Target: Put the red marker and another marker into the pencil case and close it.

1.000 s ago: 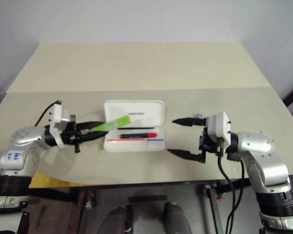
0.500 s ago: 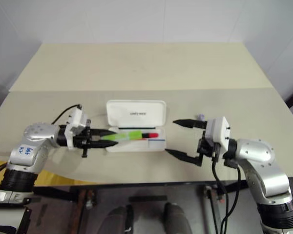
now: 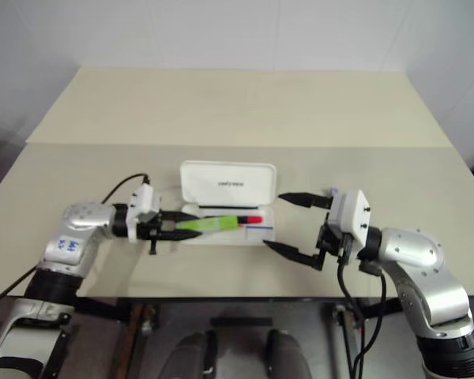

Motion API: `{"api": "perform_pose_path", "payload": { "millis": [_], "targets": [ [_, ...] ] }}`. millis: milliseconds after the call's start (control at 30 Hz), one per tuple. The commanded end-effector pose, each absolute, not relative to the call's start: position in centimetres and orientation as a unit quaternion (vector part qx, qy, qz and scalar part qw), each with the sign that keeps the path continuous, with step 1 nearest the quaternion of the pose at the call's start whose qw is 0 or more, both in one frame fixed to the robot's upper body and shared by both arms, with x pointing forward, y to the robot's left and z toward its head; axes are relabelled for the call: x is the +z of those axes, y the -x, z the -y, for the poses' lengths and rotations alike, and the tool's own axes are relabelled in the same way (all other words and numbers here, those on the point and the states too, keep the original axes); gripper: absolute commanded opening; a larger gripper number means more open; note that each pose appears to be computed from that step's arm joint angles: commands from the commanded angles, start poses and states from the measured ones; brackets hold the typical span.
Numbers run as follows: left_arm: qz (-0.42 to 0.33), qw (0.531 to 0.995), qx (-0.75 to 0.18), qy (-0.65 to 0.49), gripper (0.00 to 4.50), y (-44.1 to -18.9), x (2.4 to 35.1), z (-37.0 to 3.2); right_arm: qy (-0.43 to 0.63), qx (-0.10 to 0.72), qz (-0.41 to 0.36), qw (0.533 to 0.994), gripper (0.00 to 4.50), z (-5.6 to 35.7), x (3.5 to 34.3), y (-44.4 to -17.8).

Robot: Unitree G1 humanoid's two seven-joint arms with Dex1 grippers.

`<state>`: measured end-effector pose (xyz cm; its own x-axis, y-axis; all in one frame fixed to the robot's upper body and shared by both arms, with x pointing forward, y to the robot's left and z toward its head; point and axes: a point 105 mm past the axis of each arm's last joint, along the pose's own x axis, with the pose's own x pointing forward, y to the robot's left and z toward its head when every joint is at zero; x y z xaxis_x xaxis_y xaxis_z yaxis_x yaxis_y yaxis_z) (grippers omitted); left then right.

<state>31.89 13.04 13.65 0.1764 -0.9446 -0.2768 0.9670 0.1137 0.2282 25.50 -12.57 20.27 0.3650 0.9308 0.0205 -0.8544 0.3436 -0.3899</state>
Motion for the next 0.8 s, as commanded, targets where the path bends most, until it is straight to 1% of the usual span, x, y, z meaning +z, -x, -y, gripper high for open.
{"api": "perform_pose_path", "payload": {
  "millis": [33, 800],
  "targets": [
    [-0.020, 0.738, -0.646, -0.193, 1.03, -32.2, 14.0, -12.7, 0.171, 0.547, 0.143, 0.807, 4.50, 12.4, 21.5, -24.9],
    [-0.036, 0.717, -0.658, -0.227, 1.03, -33.7, 12.8, -12.8, 0.171, 0.526, 0.147, 0.820, 4.50, 12.7, 21.7, -24.5]
  ]
}}
